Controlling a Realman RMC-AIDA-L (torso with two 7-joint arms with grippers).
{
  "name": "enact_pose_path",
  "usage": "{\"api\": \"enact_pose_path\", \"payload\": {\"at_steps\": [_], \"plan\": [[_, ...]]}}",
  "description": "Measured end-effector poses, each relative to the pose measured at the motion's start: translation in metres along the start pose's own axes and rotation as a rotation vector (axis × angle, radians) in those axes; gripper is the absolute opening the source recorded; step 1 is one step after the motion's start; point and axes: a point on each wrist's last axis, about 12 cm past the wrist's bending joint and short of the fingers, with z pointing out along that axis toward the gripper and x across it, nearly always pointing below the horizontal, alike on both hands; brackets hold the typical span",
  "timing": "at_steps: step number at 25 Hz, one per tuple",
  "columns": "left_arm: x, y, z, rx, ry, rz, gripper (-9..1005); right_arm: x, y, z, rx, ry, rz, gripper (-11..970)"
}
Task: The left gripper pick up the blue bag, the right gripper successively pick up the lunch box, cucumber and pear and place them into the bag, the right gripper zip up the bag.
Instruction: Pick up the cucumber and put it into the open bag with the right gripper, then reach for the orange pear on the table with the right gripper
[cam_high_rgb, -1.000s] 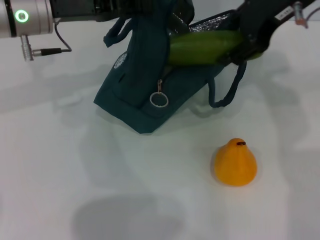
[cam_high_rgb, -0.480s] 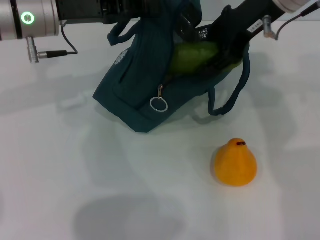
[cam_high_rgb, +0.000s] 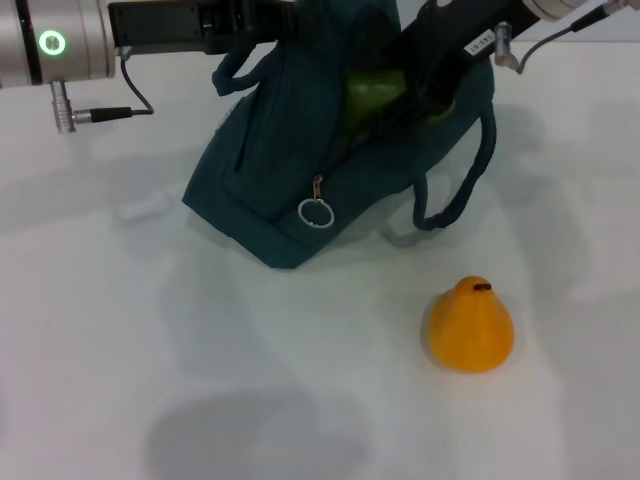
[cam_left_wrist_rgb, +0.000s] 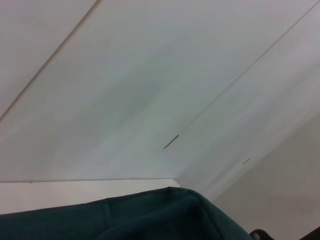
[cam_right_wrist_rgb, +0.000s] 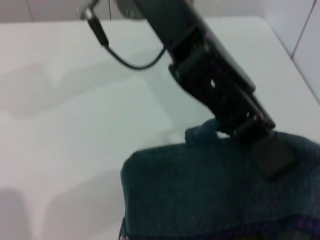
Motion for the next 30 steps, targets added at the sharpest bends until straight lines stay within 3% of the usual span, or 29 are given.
{"api": "enact_pose_path", "payload": {"at_steps": [12, 23, 26, 30], "plan": [[-0.002, 0.0, -0.002, -0.004, -0.001, 0.006, 62, 0.019, 0.006, -0.015, 0.034, -0.137, 0.017, 548], [-0.004, 0.0, -0.002, -0.006, -0.005, 0.012, 62, 0.025, 0.011, -0.018, 0.028, -0.163, 0.019, 543], [-0.002, 0.002, -0.005, -0.015, -0.012, 0.006, 62, 0.035, 0.014, -0.031, 0.061, -0.196, 0.022, 543], [-0.001, 0.004, -0.007, -0.022, -0.014, 0.003, 62, 0.068, 0.031, -0.057, 0.062, -0.332, 0.015, 544]]}}
